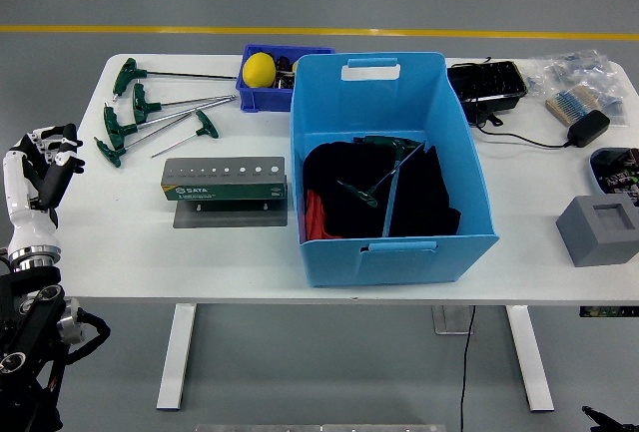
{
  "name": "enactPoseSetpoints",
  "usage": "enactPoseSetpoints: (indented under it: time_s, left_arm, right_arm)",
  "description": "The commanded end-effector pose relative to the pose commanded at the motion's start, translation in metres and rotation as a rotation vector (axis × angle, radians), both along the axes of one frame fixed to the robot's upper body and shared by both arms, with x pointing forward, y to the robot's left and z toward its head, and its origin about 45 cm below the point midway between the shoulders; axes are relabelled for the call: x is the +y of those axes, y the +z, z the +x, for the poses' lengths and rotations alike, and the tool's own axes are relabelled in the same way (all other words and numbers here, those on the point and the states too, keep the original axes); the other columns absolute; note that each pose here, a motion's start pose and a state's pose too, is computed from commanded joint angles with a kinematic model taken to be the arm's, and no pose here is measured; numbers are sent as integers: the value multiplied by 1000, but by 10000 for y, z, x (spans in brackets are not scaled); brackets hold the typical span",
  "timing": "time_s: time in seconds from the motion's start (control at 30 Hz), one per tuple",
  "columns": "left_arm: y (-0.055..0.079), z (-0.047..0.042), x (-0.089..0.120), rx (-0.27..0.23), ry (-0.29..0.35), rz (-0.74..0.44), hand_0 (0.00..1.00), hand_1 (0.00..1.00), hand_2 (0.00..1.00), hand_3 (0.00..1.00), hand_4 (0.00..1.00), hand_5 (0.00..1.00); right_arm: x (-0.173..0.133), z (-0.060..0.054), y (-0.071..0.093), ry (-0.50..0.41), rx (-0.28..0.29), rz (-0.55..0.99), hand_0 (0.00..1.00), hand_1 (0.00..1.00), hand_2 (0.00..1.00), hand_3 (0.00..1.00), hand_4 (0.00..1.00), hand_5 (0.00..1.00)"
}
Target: Lift tool from toolbox,place it in box,lift tool from toolbox,place it in box
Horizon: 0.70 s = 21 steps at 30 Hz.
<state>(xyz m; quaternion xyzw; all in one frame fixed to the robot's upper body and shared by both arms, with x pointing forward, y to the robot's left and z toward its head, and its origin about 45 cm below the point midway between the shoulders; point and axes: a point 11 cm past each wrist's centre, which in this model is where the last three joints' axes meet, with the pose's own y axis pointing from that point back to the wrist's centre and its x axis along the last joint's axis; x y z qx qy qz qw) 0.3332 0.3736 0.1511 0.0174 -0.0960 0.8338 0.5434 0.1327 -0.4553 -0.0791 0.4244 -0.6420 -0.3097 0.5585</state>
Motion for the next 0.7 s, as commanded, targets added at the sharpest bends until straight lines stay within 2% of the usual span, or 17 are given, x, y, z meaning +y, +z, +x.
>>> enactPoseSetpoints:
  time_s: [0.03, 0.17, 0.3, 0.47, 0.6, 0.63, 0.7]
  left_arm:
    - [1, 5, -3, 4, -6, 1, 29, 2, 40, 191, 795, 582]
    - [3, 46, -34, 30, -56, -25, 29, 2, 40, 191, 795, 582]
    - [7, 124, -102, 107, -177, -94, 3, 2, 16, 171, 804, 596]
    - [175, 250, -118, 236, -348, -99, 2, 2, 2, 144, 779, 588]
    - [172, 297, -198, 360, -488, -164, 2, 2, 2, 144, 779, 588]
    - [151, 295, -217, 391, -519, -187, 2, 2, 2, 193, 767, 532]
    - [79, 267, -269, 468, -588, -219, 2, 2, 2, 193, 767, 532]
  right_arm:
    - [-1, 1, 1, -1, -1, 0, 623, 601, 662, 547, 786, 652]
    - [-5, 4, 3, -3, -3, 0, 623, 601, 662, 547, 786, 652]
    - [-9, 9, 6, -7, -7, -1, 623, 601, 662, 547, 787, 654]
    - [-9, 6, 5, -7, -6, -1, 623, 601, 662, 547, 787, 653]
    - [-6, 5, 4, -7, -5, 0, 623, 601, 662, 547, 787, 653]
    - [-6, 3, 3, -7, -5, 0, 622, 601, 662, 547, 787, 654]
    - [-5, 2, 3, -6, -4, 1, 622, 601, 662, 547, 787, 654]
